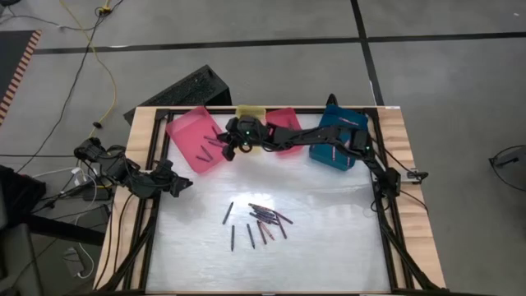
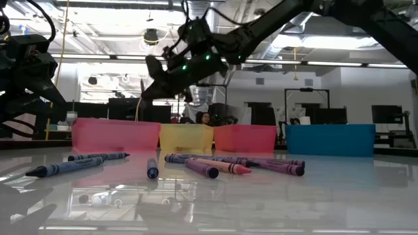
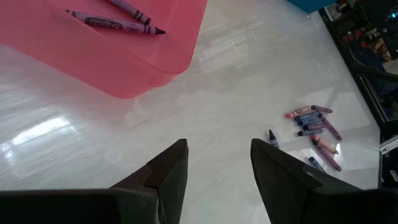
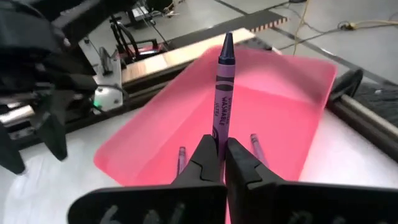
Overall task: Sort crayons
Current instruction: Put the violet crayon into the pink bin
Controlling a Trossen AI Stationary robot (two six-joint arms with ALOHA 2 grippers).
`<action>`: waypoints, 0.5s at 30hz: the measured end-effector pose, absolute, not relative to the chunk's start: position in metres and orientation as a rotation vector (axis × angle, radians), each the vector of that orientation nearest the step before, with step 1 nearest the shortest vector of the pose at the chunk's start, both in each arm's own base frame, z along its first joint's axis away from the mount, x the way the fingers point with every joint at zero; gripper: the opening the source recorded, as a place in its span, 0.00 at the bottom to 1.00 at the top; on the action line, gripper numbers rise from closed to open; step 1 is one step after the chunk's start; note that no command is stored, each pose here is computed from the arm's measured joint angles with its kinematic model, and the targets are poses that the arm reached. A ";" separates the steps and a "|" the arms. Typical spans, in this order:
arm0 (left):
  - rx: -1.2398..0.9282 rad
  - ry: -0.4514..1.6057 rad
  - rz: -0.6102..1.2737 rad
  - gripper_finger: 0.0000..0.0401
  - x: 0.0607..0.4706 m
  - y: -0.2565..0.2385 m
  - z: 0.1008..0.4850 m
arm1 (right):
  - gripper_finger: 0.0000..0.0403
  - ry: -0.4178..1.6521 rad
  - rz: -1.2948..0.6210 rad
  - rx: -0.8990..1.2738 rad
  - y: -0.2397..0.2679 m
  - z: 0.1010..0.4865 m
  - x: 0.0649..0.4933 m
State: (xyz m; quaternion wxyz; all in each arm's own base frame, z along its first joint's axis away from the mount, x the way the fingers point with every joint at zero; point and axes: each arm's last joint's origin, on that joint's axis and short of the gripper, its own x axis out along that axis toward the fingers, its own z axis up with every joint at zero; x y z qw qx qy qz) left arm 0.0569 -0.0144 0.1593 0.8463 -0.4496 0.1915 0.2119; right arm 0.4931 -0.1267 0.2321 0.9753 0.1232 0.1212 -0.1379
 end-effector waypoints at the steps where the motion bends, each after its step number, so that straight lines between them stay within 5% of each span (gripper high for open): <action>1: -0.949 0.405 0.446 0.41 0.057 -0.014 0.159 | 0.01 0.243 -0.276 0.251 -0.126 0.229 0.495; 15: -0.951 0.412 0.441 0.41 0.057 -0.015 0.159 | 0.01 0.271 -0.274 0.243 -0.125 0.217 0.498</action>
